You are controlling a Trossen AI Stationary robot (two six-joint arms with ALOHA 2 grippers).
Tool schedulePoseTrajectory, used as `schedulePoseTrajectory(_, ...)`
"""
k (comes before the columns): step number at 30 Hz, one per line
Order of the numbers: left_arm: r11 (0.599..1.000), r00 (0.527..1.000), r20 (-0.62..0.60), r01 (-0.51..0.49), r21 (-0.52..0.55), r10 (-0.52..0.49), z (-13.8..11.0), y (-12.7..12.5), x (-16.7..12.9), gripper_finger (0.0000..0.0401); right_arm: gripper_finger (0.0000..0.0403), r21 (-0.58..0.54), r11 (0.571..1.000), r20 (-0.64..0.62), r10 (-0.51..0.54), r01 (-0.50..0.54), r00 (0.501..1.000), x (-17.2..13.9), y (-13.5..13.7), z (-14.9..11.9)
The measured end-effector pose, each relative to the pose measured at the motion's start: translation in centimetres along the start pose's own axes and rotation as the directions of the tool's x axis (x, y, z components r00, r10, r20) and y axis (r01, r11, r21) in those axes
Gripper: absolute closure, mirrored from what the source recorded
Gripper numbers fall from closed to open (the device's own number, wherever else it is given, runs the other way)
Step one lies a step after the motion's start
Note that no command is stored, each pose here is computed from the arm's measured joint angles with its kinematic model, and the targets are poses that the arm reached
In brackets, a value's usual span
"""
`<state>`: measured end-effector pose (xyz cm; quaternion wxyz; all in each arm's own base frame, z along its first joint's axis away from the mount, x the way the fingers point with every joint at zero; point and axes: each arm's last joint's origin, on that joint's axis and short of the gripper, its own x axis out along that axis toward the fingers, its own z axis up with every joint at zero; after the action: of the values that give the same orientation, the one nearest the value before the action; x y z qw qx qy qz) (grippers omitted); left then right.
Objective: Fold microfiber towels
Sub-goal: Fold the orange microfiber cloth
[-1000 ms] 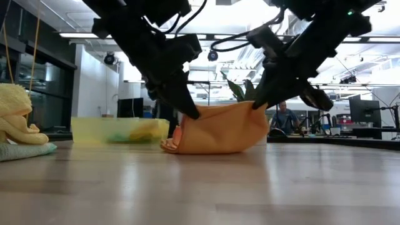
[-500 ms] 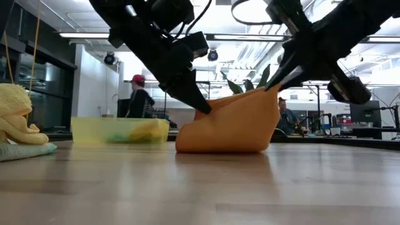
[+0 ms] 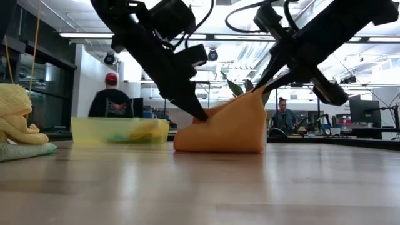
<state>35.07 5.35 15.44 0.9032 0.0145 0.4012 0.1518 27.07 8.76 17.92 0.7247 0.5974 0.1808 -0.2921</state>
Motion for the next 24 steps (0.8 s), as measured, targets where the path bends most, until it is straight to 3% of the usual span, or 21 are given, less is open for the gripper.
schedulePoseTrajectory(19,0.982,0.984,-0.03,-0.179,-0.059,0.177,-1.6,-0.1,3.1,0.0401,0.0403,0.05,0.997,0.063,-0.068,0.065,0.996,2.0,-0.4,2.8)
schedulePoseTrajectory(24,0.98,0.982,-0.052,-0.185,-0.07,0.181,-2.2,-0.3,4.0,0.0401,0.0403,0.064,0.995,0.067,-0.084,0.08,0.994,2.5,-0.6,3.4)
